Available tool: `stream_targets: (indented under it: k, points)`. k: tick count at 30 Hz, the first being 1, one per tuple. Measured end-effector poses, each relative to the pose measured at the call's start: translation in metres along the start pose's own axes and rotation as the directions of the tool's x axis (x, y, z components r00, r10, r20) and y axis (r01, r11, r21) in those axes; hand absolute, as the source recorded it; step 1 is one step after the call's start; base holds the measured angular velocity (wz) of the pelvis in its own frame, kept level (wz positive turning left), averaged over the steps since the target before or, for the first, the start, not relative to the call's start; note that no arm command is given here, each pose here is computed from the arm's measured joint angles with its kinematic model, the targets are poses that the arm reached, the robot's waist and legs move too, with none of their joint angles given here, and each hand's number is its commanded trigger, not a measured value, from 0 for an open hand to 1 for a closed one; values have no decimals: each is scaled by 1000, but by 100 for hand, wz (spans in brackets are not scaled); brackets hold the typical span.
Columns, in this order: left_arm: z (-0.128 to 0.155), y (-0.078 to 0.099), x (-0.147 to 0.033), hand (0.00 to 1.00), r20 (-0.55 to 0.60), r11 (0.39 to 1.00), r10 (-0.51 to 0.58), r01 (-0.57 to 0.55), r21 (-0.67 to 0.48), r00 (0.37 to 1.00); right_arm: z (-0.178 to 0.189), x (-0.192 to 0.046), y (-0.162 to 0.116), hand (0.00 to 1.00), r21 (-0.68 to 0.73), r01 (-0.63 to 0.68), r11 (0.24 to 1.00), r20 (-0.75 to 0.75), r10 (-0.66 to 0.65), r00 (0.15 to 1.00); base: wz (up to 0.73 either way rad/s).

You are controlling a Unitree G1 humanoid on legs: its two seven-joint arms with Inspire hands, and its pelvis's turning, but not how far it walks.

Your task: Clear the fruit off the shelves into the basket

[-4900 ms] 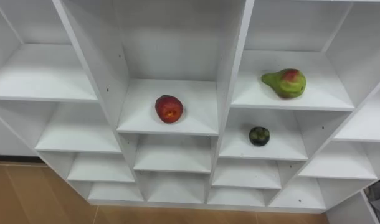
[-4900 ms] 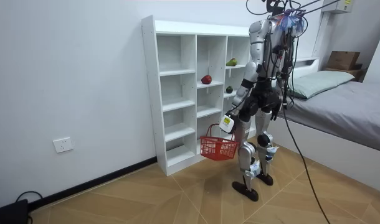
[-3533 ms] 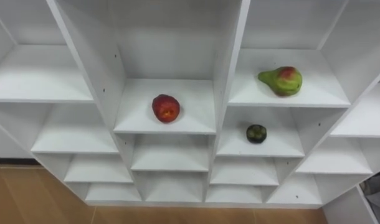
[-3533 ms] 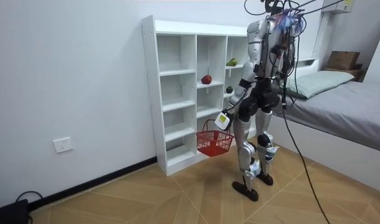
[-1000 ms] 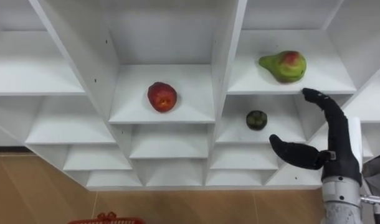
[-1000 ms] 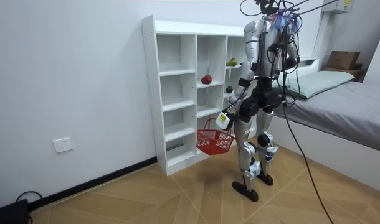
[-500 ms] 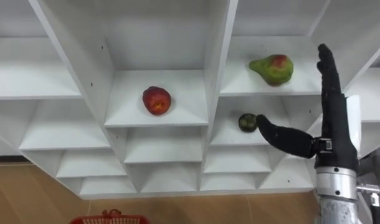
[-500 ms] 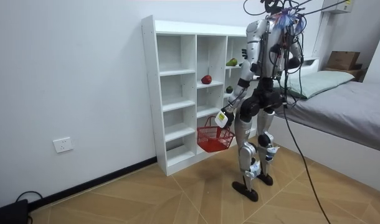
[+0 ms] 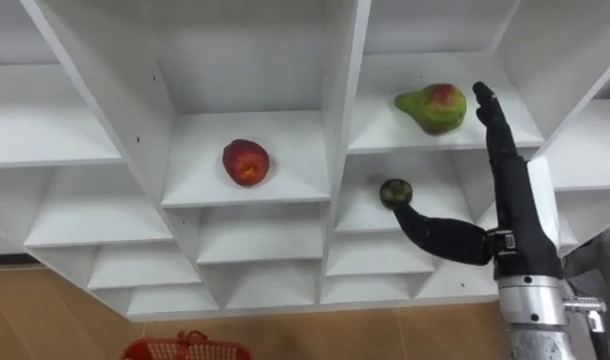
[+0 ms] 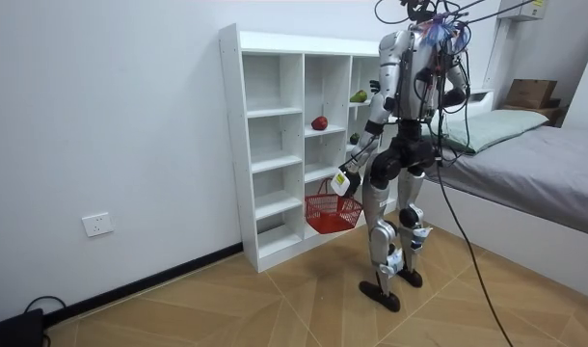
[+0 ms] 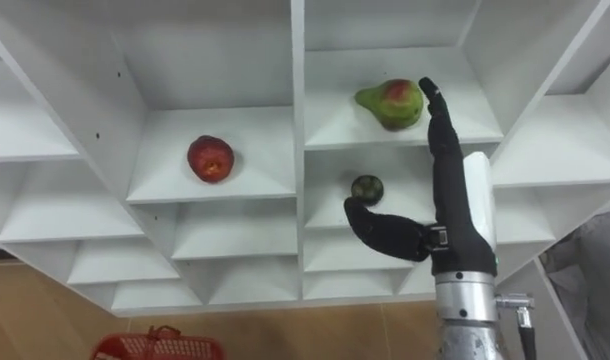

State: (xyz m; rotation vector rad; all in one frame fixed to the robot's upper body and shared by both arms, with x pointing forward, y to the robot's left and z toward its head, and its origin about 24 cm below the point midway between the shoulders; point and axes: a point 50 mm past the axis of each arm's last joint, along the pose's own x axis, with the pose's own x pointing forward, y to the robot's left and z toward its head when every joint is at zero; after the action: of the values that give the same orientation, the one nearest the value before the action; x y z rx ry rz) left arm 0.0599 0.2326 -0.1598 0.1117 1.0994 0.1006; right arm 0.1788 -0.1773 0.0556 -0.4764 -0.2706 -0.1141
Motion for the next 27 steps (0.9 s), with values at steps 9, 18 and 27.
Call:
stream_targets:
  k: [9,18,27]
  points:
    - [-2,4,-1,100,-5,1000,11,-11,4,1000,5,5,-7,0,9,76,997,34,-77,996,0]
    - [-8,7,-3,100,-20,1000,16,-16,0,1000,23,26,-15,0,39,169,985,144,-172,974,2]
    - [-8,9,-5,100,-12,1000,14,-14,10,1000,25,31,-24,0,16,198,980,173,-198,965,2]
